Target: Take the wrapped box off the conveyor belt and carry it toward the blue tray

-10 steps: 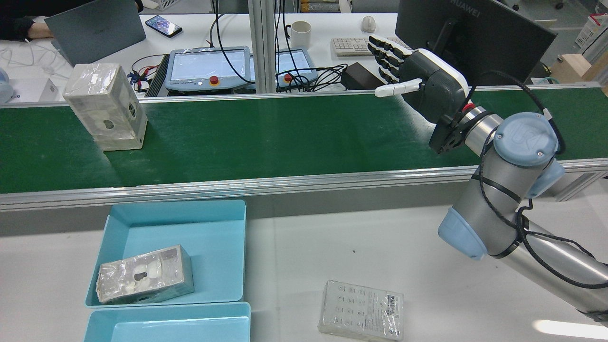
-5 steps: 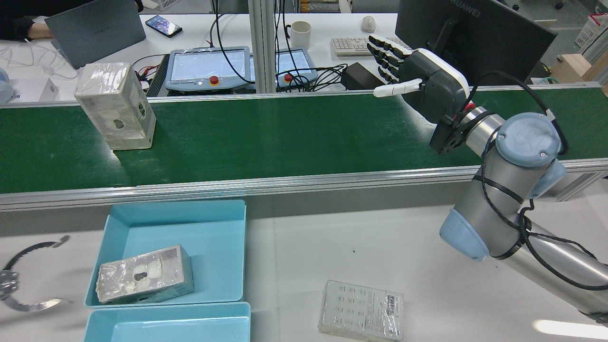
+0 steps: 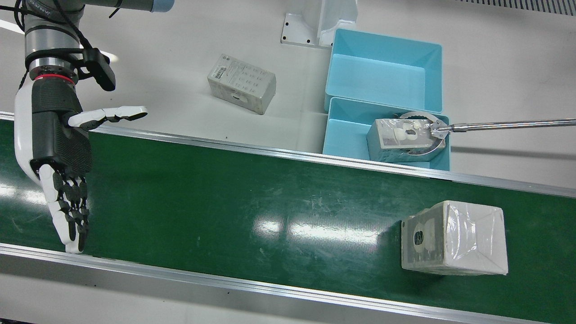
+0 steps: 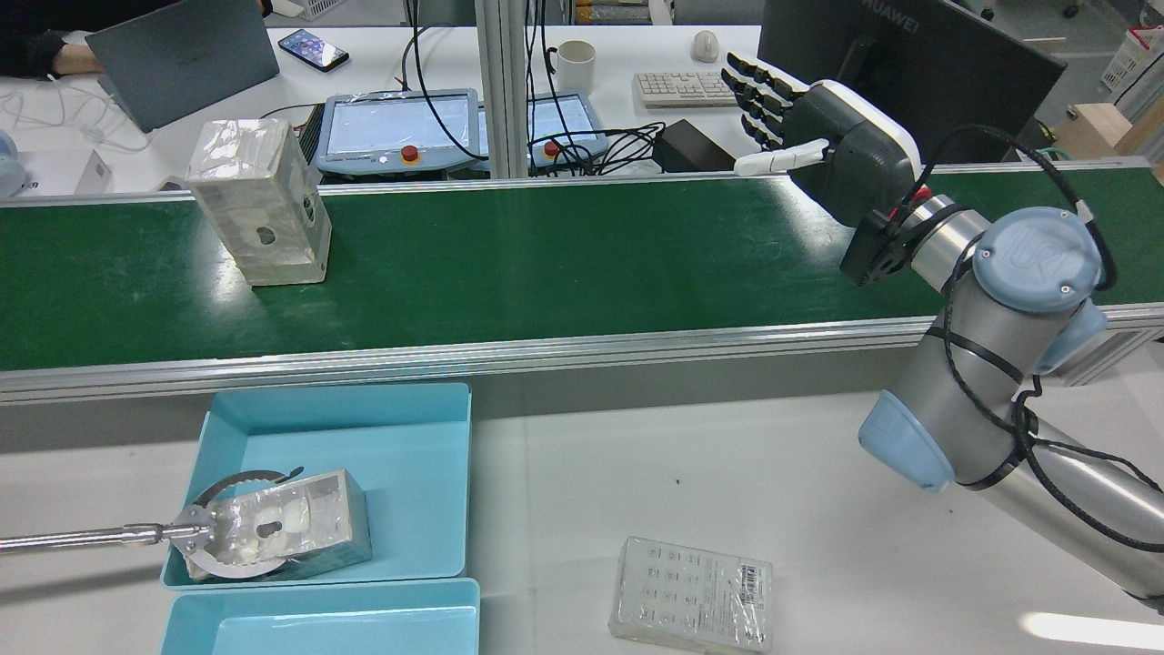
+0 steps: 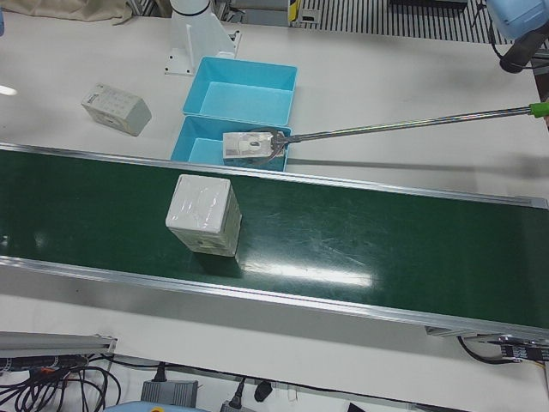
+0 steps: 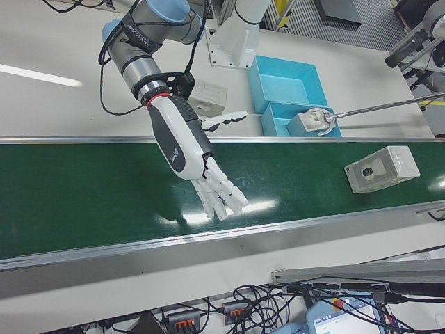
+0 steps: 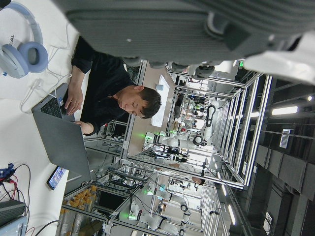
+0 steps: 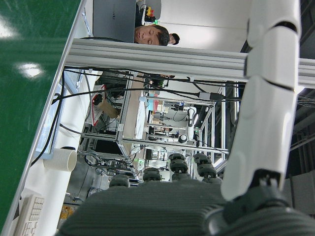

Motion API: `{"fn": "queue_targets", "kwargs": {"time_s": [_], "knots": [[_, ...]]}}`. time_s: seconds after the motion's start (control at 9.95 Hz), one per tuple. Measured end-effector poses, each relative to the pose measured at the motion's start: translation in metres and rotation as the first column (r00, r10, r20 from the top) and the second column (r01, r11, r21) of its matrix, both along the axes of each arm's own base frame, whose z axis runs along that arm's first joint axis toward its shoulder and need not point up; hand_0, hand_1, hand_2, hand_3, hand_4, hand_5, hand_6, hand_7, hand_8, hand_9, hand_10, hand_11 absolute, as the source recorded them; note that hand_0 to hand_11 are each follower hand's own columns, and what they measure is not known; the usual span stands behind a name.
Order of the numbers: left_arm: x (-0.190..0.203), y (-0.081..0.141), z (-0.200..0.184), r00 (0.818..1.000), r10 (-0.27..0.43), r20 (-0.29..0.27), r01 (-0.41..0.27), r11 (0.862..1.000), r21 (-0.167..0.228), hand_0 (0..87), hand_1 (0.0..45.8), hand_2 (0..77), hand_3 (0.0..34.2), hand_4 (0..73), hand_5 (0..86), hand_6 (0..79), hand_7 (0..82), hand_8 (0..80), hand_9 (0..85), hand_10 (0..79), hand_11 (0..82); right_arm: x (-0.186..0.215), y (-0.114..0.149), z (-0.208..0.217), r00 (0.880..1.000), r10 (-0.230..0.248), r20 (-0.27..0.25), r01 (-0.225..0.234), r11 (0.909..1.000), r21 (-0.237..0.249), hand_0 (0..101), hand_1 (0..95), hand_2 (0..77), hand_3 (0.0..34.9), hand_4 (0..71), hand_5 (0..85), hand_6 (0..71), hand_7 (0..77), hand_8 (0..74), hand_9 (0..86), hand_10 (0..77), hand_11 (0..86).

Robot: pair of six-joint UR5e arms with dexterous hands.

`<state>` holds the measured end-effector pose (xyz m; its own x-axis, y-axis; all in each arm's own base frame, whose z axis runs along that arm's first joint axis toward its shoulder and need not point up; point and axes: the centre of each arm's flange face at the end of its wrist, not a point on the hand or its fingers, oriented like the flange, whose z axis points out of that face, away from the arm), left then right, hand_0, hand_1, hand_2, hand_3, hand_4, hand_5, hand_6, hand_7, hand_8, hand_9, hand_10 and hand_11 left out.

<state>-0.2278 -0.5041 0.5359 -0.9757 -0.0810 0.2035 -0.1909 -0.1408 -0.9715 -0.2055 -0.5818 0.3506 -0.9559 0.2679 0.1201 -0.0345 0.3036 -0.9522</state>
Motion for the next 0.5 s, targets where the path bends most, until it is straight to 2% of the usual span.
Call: {"fn": "queue_targets", "kwargs": {"time_s": [0.5], "knots": [[0.0,0.0,0.0,1.0,0.0,0.0,0.0,1.0,0.0,0.0,0.0,0.5,0.0,0.0,1.1,0.0,0.0,0.0,0.0,0.0,0.0,-0.0024,-0.0017,0.0061,1.0,0.003,-0.011,-0.003,0.9999,-0.014,46,12.5,9.3,8.3,1.6,6.0,0.0,0.5,1.1,1.1,0.0,1.1]]}}
